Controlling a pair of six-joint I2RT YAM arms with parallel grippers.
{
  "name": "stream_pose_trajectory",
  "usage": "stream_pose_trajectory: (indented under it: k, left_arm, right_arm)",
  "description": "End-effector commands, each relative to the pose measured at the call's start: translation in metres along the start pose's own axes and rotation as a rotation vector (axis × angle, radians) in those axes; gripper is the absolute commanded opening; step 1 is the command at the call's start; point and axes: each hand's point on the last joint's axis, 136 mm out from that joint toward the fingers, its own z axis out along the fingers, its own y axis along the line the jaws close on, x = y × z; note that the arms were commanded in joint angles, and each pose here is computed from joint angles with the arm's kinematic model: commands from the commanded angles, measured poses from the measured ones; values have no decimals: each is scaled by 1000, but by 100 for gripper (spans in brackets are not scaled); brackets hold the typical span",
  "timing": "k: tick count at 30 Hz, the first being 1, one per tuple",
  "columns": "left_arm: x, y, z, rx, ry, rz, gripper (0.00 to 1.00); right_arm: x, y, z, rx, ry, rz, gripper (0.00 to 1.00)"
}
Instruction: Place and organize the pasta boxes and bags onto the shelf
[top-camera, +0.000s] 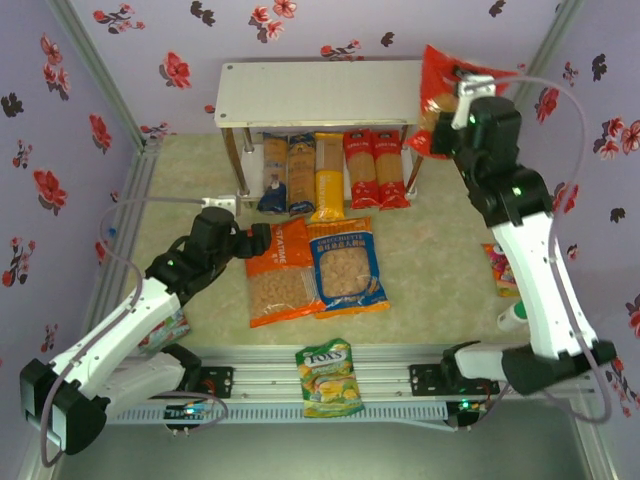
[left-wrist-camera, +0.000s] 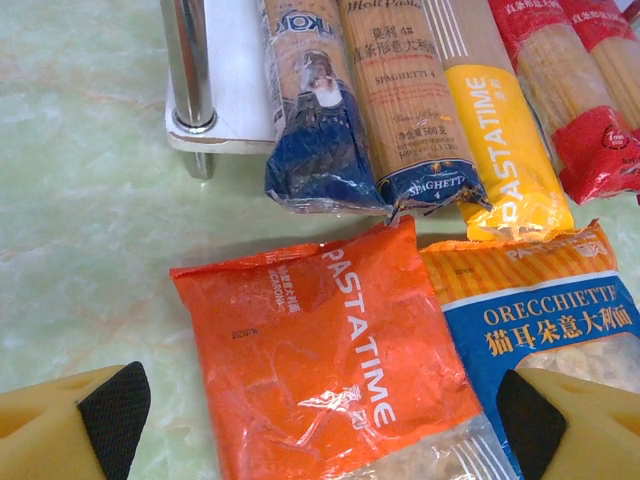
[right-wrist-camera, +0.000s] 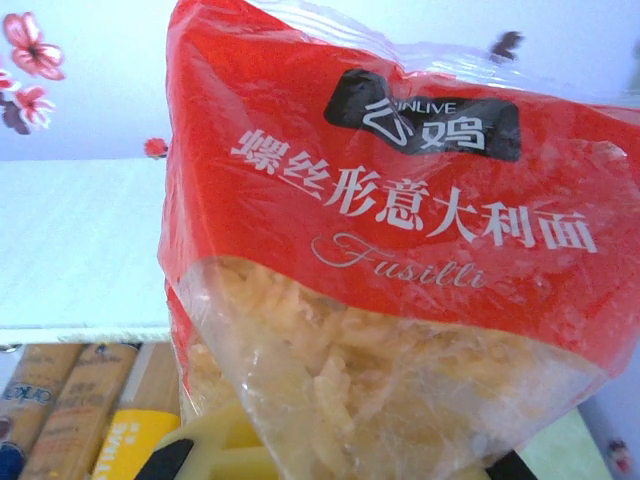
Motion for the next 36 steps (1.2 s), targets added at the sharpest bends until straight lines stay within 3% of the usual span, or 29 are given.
stream_pose_trajectory:
  k: [1,8,15,31,32,36]
  left_arm:
    - [-11,-3,-6,8,-20,17,94]
    - [-14,-2,-4,0,-14,25,93]
    - [-13,-2,0,-6,-4,28,93]
    - [-8,5,1,-26,9,27,93]
    - [-7,6,1,-28,11,26,93]
    - [-5,7,3,-32,18,27,94]
  right_arm:
    - [-84,19,-11,-94,-269,-19,0]
    - [-107,32,16,-113,-301,-48,0]
    - [-106,47,50,-140,-277,-77,0]
    - [-40,47,122,-63,-85,-116,0]
    - [-34,46,125,-54,-67,-109,3]
    - [-21,36,129,-1,-30,-76,51]
